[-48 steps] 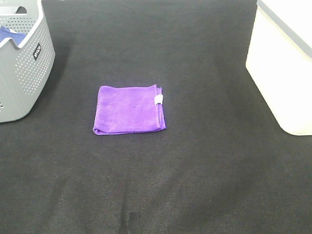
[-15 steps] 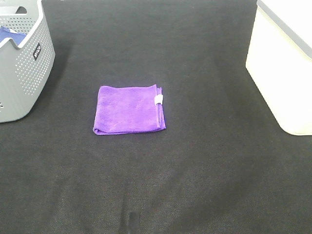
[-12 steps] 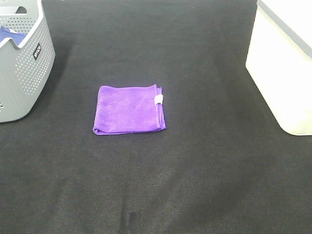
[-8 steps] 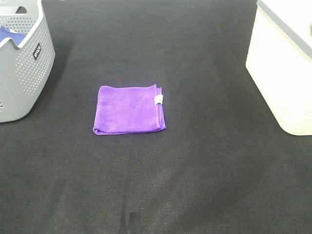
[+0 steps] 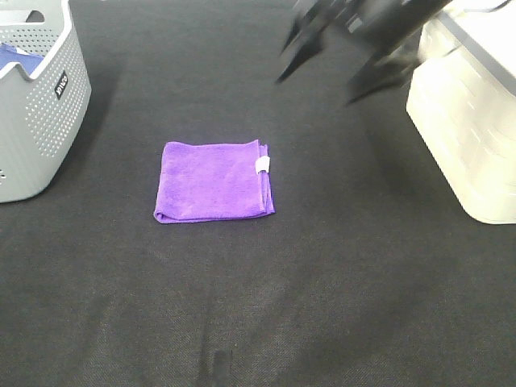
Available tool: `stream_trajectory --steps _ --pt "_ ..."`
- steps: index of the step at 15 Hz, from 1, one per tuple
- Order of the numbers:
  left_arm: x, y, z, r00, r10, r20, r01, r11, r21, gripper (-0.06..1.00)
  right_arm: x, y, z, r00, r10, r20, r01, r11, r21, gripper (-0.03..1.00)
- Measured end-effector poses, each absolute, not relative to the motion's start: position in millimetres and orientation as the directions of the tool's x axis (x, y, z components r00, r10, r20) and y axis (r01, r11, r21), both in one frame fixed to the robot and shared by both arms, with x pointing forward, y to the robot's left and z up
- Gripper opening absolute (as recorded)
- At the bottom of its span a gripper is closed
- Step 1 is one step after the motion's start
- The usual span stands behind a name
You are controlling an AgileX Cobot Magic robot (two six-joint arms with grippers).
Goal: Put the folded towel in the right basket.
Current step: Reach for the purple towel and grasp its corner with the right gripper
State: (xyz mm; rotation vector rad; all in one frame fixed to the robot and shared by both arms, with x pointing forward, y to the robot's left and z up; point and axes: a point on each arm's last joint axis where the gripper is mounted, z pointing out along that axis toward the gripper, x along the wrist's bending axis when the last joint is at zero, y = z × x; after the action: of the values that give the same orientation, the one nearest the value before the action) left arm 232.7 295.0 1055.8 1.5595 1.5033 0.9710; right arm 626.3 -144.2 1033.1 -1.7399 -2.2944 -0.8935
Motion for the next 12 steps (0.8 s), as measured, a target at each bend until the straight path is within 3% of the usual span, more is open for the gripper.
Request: stream_trajectory --steps 4,12 --pt "233 295 1056 0.023 0.999 0.022 0.431 -0.03 0.902 0.99 672 -122 943 -0.299 0.797 0.525 0.948 0.184 0.261 0.98" --pt "233 295 1056 0.023 0.999 0.023 0.431 -0.031 0.902 0.99 693 -116 889 -0.275 0.802 0.531 0.958 0.182 0.221 0.98"
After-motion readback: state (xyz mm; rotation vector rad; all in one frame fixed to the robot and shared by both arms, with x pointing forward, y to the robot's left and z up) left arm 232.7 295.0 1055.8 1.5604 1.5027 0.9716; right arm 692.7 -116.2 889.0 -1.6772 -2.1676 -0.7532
